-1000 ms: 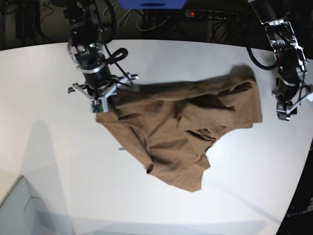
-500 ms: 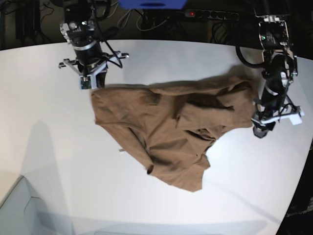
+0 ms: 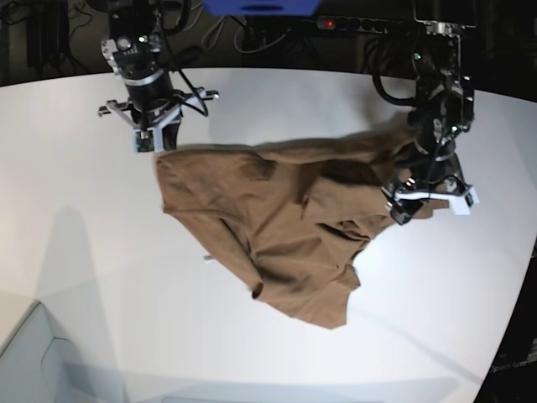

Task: Layout the t-shirt on the table in an organized manner, then fold the t-shirt properly
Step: 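Grasp the shirt hem with the left gripper and pull it outward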

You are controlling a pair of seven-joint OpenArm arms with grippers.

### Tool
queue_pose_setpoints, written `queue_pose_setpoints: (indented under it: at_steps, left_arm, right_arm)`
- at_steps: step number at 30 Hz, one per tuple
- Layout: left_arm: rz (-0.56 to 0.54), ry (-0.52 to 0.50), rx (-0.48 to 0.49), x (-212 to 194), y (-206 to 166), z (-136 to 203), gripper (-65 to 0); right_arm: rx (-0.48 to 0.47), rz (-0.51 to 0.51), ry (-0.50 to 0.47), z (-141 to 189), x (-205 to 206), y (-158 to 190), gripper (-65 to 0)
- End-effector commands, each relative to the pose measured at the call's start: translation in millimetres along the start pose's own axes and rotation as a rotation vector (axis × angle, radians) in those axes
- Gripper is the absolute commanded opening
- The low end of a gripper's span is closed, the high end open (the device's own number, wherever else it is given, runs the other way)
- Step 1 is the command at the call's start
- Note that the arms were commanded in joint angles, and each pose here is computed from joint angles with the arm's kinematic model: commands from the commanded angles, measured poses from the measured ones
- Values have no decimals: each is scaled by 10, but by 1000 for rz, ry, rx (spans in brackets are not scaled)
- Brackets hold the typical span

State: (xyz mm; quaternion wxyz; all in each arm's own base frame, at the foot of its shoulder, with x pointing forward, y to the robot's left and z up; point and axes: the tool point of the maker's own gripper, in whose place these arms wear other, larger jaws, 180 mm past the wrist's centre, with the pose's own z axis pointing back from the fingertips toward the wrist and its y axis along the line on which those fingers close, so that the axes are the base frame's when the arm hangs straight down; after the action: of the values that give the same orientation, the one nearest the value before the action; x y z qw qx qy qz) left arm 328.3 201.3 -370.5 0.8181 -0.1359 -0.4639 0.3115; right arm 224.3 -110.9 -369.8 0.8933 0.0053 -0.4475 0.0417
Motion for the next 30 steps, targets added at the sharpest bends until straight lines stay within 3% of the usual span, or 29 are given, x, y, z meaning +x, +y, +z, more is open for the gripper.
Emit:
queue_pose_setpoints:
  at_steps: [1, 12, 14, 21, 24, 30]
  left_arm:
    - [-5, -28, -16, 101, -47, -17, -242]
    - [-59, 76, -39, -262, -209, -211, -253]
    - [-56, 72, -40, -262, -217, -212, -315]
    - [-51, 30, -71, -103, -320, -161, -650]
    - [-54, -16, -121, 60, -502, -70, -643]
    - [-2, -215, -160, 917, -712, -34, -648]
  right_arm:
    - [1, 1, -42, 22, 113, -2, -650]
    - [1, 1, -42, 22, 113, -2, -650]
    - [1, 1, -42, 22, 113, -2, -650]
    - [1, 1, -42, 14, 114, -3, -650]
    - [1, 1, -45, 6, 126, -4, -650]
    - [1, 1, -47, 3, 133, -5, -650]
